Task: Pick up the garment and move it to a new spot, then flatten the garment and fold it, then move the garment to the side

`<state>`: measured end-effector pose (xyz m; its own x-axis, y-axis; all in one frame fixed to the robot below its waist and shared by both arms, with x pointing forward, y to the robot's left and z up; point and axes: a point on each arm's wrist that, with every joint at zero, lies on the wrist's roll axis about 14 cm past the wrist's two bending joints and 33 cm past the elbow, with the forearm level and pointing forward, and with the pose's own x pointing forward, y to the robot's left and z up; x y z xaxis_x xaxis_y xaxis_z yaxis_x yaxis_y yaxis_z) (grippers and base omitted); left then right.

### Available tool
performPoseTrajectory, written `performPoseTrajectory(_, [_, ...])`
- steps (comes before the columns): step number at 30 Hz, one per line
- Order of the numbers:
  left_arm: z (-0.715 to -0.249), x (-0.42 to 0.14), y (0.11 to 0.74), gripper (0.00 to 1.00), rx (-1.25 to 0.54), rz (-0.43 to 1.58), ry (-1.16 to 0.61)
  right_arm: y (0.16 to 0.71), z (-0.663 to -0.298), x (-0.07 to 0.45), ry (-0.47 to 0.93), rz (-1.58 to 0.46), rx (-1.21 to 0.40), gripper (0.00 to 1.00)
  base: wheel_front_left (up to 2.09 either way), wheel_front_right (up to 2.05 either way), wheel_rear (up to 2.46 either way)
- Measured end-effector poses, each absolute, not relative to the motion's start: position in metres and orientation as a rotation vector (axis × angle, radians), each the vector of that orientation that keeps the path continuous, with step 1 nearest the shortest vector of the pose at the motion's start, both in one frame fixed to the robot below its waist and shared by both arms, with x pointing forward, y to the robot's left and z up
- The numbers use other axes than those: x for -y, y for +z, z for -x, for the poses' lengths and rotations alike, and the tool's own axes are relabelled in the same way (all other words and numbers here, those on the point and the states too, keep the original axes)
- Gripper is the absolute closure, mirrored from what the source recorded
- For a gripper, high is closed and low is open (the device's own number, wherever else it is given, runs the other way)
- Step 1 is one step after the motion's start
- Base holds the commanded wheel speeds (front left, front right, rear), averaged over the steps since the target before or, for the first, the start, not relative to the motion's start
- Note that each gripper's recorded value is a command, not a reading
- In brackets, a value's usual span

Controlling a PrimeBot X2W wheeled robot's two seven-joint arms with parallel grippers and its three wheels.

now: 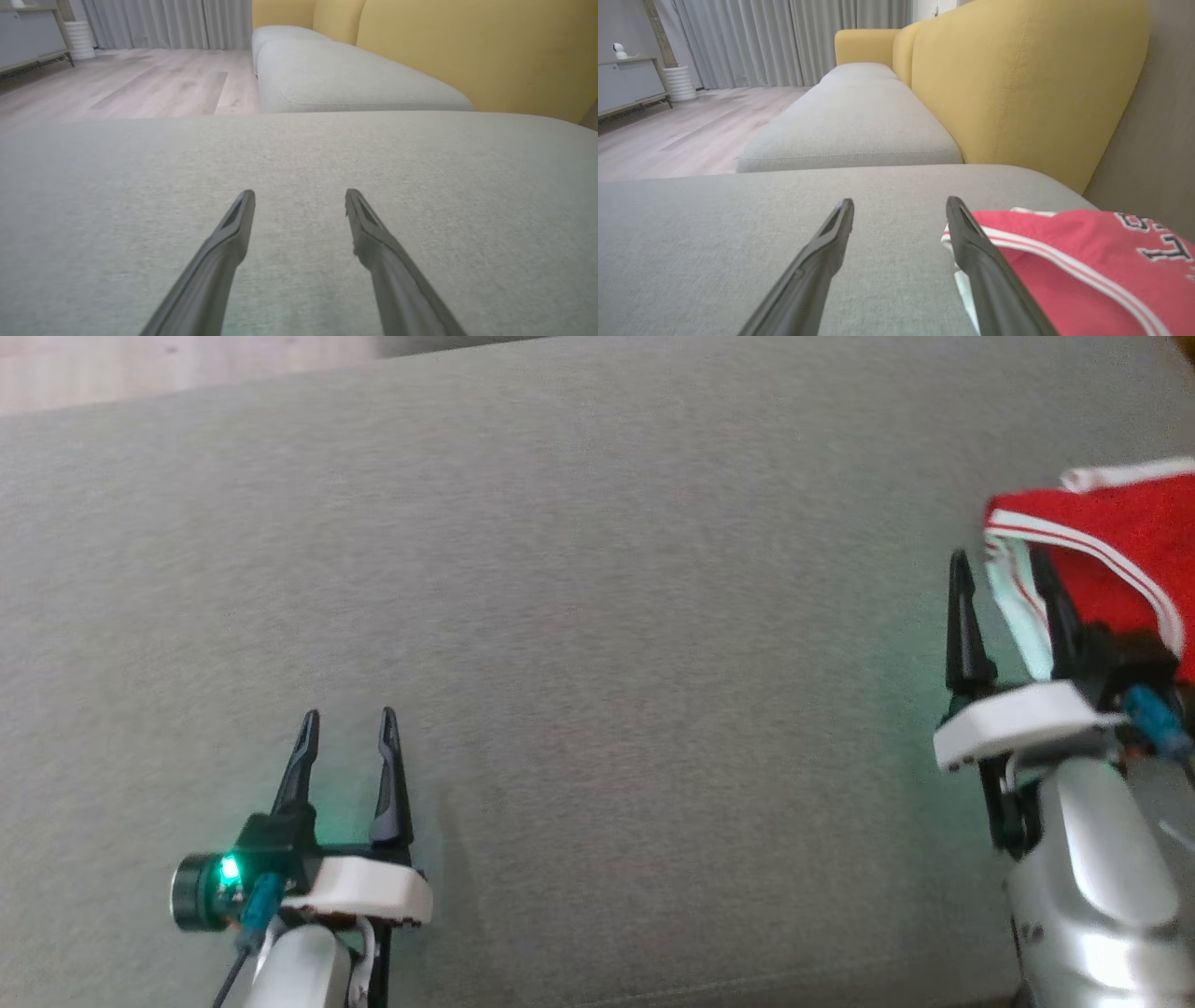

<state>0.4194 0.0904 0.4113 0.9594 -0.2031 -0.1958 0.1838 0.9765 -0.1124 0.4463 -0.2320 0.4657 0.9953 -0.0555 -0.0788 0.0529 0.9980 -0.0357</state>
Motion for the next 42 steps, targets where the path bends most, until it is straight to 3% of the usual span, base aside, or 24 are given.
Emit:
performPoseTrajectory(14, [-0.385, -0.160, 0.424, 0.00, -0.185, 0.098, 0.017, 0.445, -0.429, 0.164, 0.093, -0.096, -0.126, 0.00, 0.00, 0.00, 0.00])
performPoseTrajectory(31, [-0.375, -0.166, 0.447, 0.00, -0.112, 0.168, 0.024, 0.455, -0.410, 0.158, 0.108, -0.134, -0.103, 0.00, 0.00, 0.00, 0.00])
performPoseTrajectory(32, [-0.376, -0.168, 0.448, 1.00, -0.109, 0.170, 0.028, 0.455, -0.410, 0.158, 0.108, -0.134, -0.104, 1.00, 0.00, 0.00, 0.00])
performPoseTrajectory(37, [-0.360, -0.170, 0.420, 1.00, -0.207, 0.180, 0.045, 0.418, -0.387, 0.160, 0.087, -0.157, -0.228, 1.00, 0.00, 0.00, 0.00])
performPoseTrajectory(42, [-0.359, -0.171, 0.418, 1.00, -0.224, 0.238, 0.059, 0.419, -0.386, 0.163, 0.064, -0.213, -0.228, 1.00, 0.00, 0.00, 0.00])
